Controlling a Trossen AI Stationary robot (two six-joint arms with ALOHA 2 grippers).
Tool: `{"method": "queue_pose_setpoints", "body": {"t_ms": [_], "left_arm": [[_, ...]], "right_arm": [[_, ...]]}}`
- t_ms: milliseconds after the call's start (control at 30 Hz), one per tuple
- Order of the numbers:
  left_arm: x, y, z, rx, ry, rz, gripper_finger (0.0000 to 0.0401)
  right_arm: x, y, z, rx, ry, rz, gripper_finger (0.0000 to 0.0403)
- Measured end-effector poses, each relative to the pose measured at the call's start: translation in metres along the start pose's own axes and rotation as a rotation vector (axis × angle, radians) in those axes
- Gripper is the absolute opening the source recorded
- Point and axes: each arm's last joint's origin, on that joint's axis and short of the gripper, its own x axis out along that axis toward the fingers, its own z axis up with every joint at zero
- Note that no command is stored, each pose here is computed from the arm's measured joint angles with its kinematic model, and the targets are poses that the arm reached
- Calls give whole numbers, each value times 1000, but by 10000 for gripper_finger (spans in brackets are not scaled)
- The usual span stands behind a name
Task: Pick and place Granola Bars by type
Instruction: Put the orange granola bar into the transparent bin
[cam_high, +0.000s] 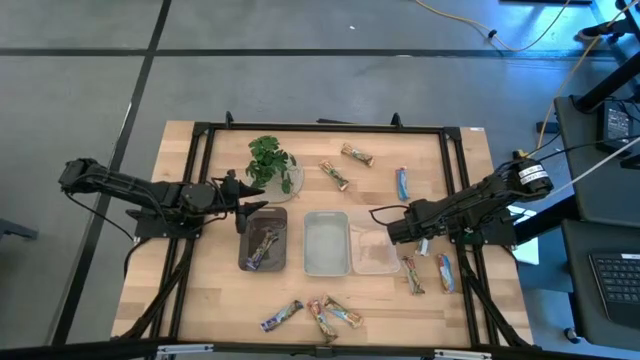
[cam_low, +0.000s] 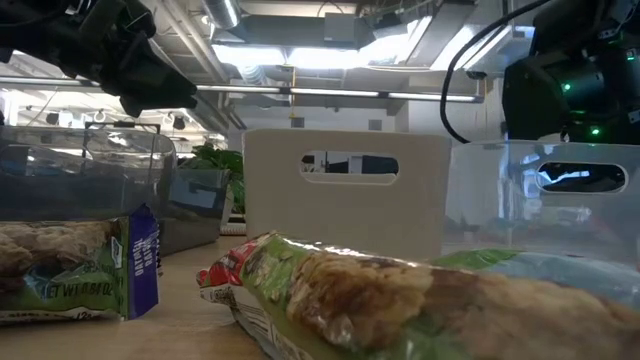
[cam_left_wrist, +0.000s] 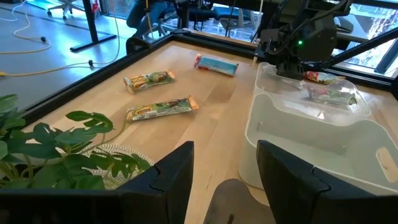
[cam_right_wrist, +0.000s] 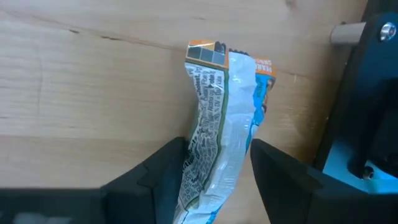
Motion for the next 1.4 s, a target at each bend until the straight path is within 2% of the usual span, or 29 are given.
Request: {"method": "queue_pose_setpoints", "body": {"t_ms": [233,467,700,833,933,1033,1167,1400], "left_arm": [[0,0,0,0,0,0,169],[0,0,0,0,0,0,169],[0,0,0,0,0,0,165],[0,0,0,0,0,0,167],[0,0,0,0,0,0,168],[0,0,0,0,0,0,168],[0,0,0,0,0,1,169],[0,0,0,0,0,1,169]], "right_arm": [[0,0,0,0,3,0,178],[1,0,0,-7,8,-4,110],[0,-1,0,-80,10,-8,48],[0,-2,-1,-108,31,-22,39],[-3,-5,-1,-112,38,-65,49],[-12,-6,0,-140,39,-97,58],[-34,-2,0,-211,33,-97,50],[-90,14,5,-330,-108,33,42]]}}
